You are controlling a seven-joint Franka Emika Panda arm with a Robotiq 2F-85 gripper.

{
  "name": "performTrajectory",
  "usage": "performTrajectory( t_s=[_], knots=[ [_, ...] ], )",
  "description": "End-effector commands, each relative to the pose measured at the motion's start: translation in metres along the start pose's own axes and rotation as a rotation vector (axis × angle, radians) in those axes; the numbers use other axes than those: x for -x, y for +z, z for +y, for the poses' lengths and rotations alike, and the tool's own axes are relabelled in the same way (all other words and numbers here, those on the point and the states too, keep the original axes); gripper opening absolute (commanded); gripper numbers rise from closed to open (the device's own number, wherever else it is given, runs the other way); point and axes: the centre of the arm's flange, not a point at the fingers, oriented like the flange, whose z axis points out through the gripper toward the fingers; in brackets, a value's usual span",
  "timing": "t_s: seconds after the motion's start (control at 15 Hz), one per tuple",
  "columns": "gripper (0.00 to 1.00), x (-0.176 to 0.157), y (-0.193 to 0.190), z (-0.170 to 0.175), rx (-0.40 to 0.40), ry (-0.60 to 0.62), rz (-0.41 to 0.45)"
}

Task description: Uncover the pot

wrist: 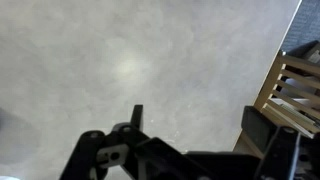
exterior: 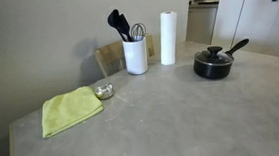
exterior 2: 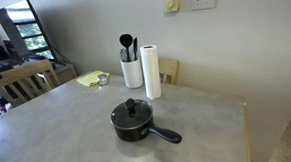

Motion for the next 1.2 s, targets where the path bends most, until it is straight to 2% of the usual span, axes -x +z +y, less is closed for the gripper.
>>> performTrajectory(
  t_s=[0.0, 0.27, 0.33, 0.4, 1.13],
  knots=[
    [1.0, 0.0, 0.0, 0.0, 0.0, 0.0, 0.0],
    [1.0, 0.0, 0.0, 0.0, 0.0, 0.0, 0.0],
    [1.0, -0.0094, -0.0084, 0.0017, -0.027, 0.051, 0.024],
    [1.0, -0.0011, -0.0013, 0.0004, -0.003, 0.009, 0.003],
    [1.0, -0.0069, -0.0085, 0.0009, -0.012, 0.034, 0.019]
  ],
)
